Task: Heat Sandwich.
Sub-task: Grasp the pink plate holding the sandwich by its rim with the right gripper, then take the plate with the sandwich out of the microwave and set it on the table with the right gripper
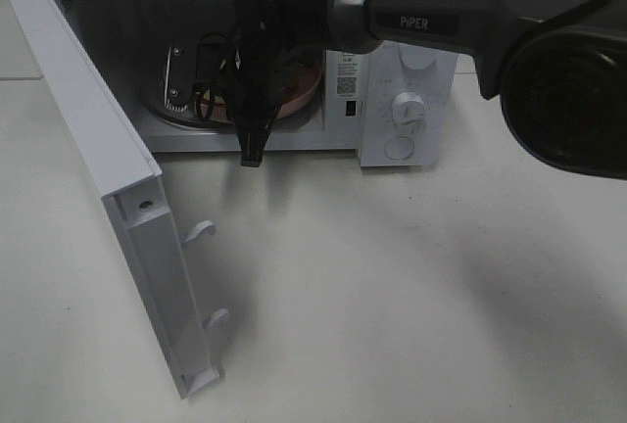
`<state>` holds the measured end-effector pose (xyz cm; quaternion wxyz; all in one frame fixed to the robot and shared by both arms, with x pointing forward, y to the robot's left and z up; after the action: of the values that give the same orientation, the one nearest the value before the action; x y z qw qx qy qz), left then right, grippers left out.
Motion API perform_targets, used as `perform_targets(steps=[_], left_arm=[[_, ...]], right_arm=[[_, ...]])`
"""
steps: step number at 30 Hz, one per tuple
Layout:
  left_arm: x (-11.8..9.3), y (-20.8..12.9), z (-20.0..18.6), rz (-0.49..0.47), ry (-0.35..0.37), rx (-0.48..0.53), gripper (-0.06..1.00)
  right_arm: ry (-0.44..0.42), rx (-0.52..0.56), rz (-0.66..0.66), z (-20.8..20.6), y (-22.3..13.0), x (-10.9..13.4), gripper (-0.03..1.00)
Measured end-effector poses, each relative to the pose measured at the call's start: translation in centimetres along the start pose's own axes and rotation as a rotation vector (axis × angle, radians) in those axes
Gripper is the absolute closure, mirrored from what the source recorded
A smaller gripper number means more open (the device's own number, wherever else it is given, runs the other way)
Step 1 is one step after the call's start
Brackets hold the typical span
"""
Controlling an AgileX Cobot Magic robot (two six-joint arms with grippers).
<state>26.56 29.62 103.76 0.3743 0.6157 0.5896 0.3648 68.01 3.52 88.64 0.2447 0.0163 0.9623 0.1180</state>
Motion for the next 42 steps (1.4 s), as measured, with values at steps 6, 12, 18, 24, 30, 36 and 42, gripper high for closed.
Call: perform_targets(steps=[6,12,18,24,30,36,42], left_arm=[[0.0,0.0,0.0,0.000,0.000,0.000,-0.05],[0.0,0.0,0.0,0.000,0.000,0.000,-0.05],[0.0,0.0,0.0,0.000,0.000,0.000,-0.05],[0.0,0.0,0.0,0.000,0.000,0.000,-0.05],[0.0,0.0,0.0,0.000,0.000,0.000,-0.05],[0.0,0.0,0.0,0.000,0.000,0.000,-0.05],[0.0,0.0,0.0,0.000,0.000,0.000,-0.05]], right_arm=[[0.000,0.000,0.000,0.0,0.0,0.0,0.85],[0.007,0.004,0.002,0.0,-0.1,0.1,0.85],[0.027,-0.004,-0.009,-0.6,0.1,0.1,0.85],[0.058,-0.023,-0.052,-1.8,0.2,0.5,0.87],[0.093,-0.028,-0.114,-2.7,-0.1,1.2,0.88],[0.115,-0.031,-0.160,-4.0,-0.6,1.9,0.88],[0.125,-0.035,-0.202,-5.1,-1.1,2.3,0.88]])
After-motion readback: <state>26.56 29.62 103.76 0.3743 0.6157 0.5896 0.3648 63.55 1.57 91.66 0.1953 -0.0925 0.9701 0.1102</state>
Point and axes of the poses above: a point on each arm's last joint axis where the gripper is mounted, z pointing out along that axis toward the gripper, x along the wrist's bending axis when the last joint is at zero, y = z × x, the point moved 4 cm from there along z, pointing out along that axis toward the gripper, and after that the axes turned 4 degrees about z, right-handed, at the moved point
